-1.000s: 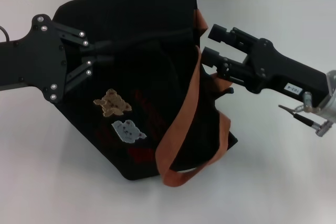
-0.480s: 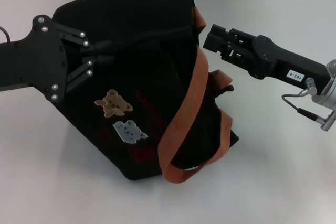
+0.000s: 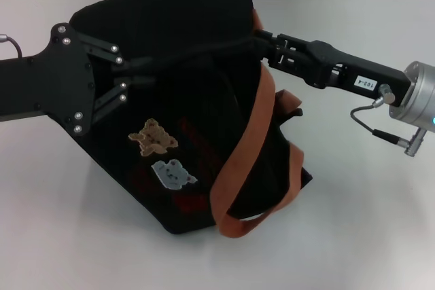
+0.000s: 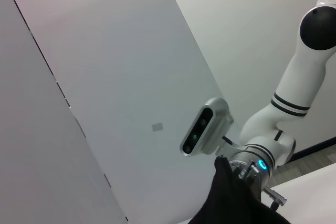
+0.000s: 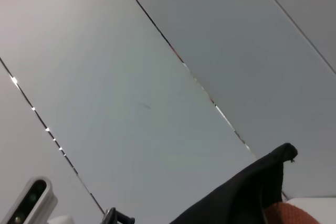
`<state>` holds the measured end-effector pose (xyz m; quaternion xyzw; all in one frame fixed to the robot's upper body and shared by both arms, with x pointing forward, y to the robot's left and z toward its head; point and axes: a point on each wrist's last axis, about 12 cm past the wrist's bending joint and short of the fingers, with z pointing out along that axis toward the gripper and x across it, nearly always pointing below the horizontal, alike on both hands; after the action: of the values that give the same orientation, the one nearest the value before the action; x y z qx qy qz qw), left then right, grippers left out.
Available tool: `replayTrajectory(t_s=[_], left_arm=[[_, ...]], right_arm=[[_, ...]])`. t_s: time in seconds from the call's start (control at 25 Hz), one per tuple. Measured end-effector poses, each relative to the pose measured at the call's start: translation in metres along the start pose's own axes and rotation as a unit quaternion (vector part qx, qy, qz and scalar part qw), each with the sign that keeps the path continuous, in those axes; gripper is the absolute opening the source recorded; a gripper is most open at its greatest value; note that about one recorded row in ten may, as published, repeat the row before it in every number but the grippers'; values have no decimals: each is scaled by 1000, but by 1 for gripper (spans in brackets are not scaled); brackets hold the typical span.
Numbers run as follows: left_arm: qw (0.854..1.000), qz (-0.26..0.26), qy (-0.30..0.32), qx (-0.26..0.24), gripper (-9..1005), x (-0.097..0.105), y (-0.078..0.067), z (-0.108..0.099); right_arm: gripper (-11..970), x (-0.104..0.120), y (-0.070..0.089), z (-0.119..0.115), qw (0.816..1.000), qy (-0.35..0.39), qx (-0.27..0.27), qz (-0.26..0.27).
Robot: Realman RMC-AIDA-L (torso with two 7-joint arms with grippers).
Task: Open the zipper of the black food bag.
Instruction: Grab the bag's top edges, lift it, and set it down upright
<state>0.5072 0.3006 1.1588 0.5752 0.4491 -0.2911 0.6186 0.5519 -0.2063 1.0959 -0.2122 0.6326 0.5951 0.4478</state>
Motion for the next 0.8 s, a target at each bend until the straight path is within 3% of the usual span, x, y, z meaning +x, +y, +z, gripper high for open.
replayTrajectory(t_s=[0.4, 0.64, 0.8], left_arm=[[1000, -2, 0, 2, 76, 2, -2, 1], [1000, -3, 5, -3, 76, 4, -2, 0], [1000, -3, 6, -13, 76, 4, -2, -4]], right_arm=[[376, -3, -2, 19, 998, 46, -7, 36], [367, -2, -2, 18, 998, 48, -7, 45], [276, 11, -1, 10, 996, 68, 1, 53]])
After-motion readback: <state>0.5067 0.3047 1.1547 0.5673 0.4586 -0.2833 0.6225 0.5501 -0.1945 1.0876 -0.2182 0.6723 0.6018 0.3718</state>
